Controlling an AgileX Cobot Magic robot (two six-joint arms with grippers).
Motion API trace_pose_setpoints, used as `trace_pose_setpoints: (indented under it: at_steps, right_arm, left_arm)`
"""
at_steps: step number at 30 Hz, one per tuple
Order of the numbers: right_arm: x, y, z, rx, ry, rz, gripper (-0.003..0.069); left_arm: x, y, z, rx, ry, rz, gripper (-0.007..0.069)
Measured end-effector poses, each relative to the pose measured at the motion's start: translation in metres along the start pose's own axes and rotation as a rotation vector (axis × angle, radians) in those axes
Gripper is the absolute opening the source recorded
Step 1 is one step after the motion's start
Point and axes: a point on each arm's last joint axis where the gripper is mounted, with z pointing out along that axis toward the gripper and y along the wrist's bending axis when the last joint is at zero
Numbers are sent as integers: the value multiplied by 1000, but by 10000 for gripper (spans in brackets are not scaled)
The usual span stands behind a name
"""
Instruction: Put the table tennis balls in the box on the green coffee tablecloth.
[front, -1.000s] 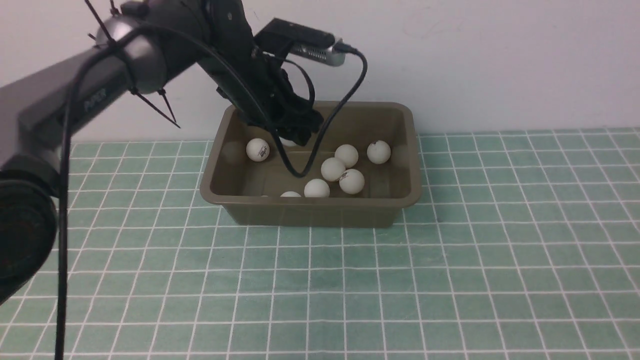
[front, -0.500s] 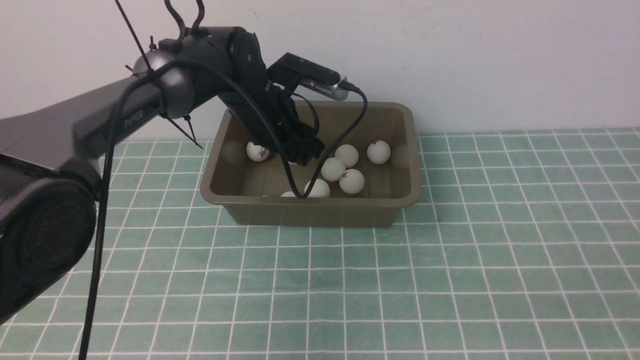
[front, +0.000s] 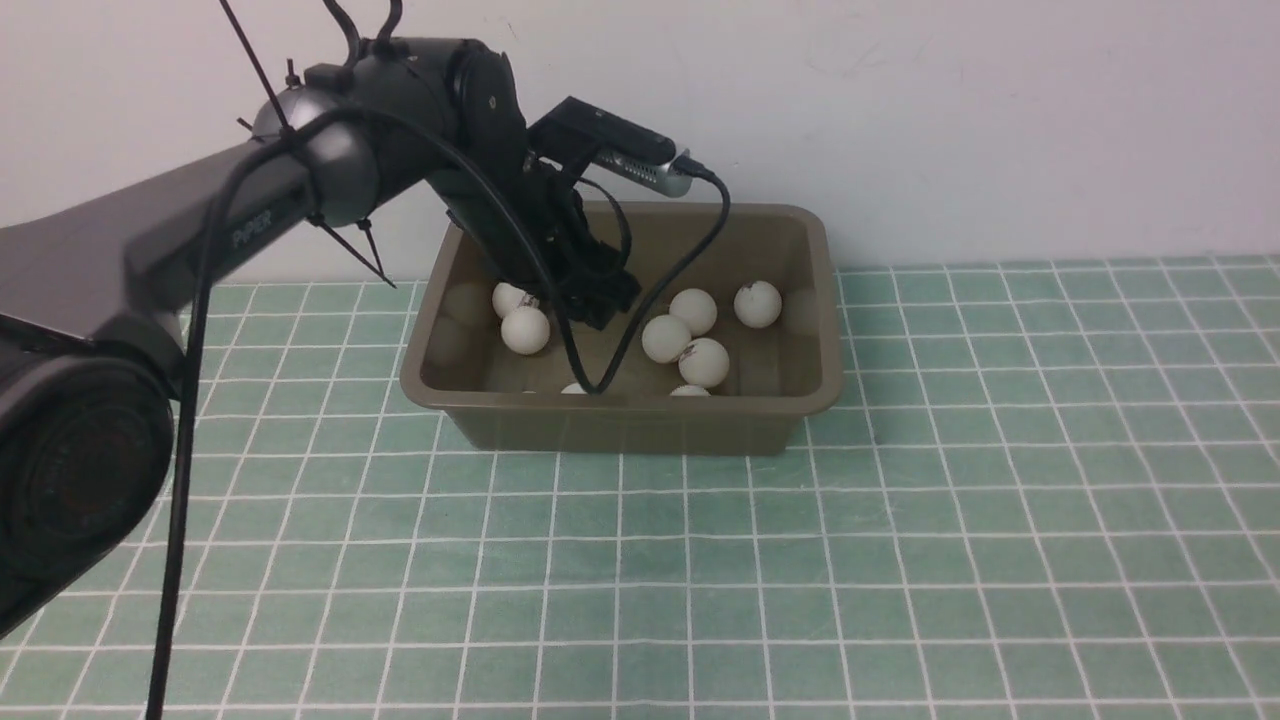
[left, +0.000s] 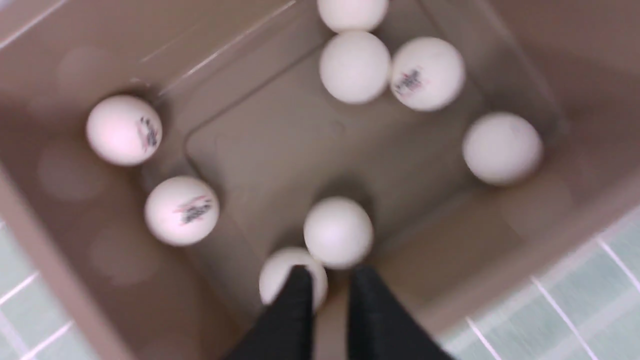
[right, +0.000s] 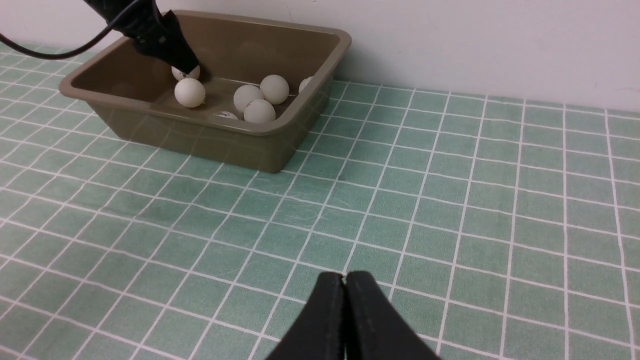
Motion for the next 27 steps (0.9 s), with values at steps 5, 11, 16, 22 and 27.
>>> trace_pose_setpoints:
  at_steps: [5,11,16,22,27]
  right_arm:
    - [0,0,0,5,-2,-4,-16]
    - [0,-1,0,7,-2,-6,-16]
    - [0,-1,0,7,-2,-6,-16]
    - [0,-1,0,7,-2,-6,-16]
    - [0,-1,0,7,-2,-6,-16]
  left_arm:
    - [2,-11,-65,13,-54,15,-4]
    - [6,-31,-141,65,-221,71,-4]
    - [18,-50,-204,111,-381,128,-4]
    - [37,-58,-231,96,-468,129,-4]
    - [65,-63,-228,81,-504,81,-4]
